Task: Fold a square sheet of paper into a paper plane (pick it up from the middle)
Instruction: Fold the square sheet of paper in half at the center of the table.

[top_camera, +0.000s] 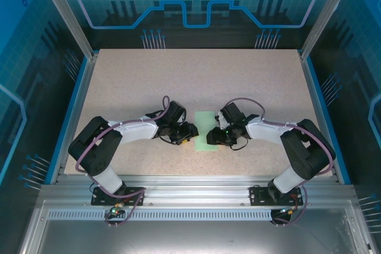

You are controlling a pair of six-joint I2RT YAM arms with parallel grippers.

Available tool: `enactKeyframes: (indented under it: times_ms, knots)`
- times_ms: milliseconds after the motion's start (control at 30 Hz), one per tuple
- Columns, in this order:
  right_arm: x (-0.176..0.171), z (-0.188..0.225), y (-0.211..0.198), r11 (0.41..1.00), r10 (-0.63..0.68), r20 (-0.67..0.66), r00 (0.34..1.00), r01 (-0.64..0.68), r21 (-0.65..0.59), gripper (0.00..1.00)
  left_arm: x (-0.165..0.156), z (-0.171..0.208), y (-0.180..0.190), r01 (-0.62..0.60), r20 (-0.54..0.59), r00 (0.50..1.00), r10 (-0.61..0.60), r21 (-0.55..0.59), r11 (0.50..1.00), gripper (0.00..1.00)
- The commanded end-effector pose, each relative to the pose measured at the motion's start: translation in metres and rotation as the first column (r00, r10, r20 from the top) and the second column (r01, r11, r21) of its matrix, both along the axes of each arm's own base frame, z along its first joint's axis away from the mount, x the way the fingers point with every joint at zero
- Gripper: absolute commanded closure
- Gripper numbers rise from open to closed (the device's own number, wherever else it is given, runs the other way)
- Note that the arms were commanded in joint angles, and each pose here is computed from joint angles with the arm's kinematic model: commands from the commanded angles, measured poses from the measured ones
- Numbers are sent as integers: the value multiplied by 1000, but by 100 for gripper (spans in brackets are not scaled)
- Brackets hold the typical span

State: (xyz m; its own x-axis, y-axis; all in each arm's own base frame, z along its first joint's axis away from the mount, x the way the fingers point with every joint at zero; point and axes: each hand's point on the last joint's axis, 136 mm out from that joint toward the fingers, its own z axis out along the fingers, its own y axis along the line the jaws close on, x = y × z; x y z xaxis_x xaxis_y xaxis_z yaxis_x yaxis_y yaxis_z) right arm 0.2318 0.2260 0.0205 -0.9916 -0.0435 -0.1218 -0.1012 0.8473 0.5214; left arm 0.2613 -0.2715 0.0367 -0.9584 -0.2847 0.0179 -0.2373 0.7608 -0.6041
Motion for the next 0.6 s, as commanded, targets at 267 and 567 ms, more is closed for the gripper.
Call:
enactKeyframes:
  times_ms: [267,567]
  knots:
    - [-5,1,-9,998,-31,-24,999,32,53,57,-4,5,-13,29,-16,999,-29,-8,1000,52]
    - [-5,36,-11,981,166,201,965,-142,-129,45,1,13,13,-62,46,997,58,85,994,52]
